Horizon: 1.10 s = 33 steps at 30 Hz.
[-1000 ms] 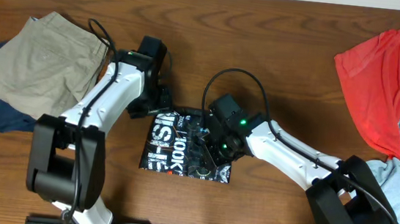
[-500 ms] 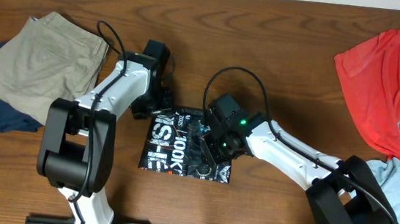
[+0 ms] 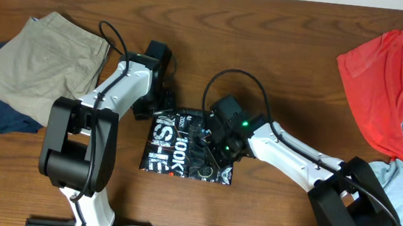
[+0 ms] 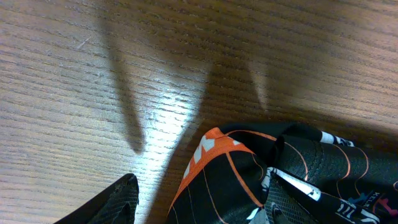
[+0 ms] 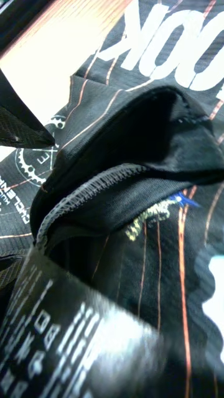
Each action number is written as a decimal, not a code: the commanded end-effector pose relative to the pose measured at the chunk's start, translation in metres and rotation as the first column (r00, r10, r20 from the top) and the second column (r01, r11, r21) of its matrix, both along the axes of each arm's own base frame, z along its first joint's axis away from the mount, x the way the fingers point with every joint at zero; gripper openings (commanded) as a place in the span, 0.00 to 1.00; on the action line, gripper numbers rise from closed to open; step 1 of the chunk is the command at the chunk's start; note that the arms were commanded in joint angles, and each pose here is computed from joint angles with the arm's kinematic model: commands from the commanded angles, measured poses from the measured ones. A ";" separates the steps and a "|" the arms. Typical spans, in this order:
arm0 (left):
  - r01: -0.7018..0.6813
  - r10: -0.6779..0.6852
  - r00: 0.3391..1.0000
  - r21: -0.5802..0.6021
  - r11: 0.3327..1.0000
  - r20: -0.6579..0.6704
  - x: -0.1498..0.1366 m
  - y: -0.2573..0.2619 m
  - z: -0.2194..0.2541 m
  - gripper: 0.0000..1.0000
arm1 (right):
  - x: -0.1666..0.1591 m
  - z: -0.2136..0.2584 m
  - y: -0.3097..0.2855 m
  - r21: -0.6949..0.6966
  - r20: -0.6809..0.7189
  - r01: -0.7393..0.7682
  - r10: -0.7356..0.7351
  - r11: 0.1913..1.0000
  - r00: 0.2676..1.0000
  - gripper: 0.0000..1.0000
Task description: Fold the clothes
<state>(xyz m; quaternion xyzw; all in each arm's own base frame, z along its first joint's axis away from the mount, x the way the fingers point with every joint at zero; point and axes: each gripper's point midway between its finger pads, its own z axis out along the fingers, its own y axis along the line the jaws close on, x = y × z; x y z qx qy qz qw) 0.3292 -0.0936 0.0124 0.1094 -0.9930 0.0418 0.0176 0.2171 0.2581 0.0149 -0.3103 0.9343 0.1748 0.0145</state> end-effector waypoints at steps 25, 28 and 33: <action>0.019 -0.018 0.999 0.034 0.999 -0.028 -0.006 0.006 -0.007 0.65 | 0.002 -0.030 0.000 -0.034 0.160 -0.112 0.116 0.993 0.980 0.35; 0.019 -0.018 0.999 0.034 0.999 -0.028 -0.006 0.006 -0.007 0.65 | 0.002 -0.028 0.000 -0.034 0.161 -0.109 0.113 0.993 0.980 0.24; 0.019 -0.018 0.999 0.035 0.999 -0.032 -0.007 0.006 -0.007 0.65 | 0.005 -0.021 0.002 -0.020 0.180 -0.108 0.110 0.994 0.978 0.01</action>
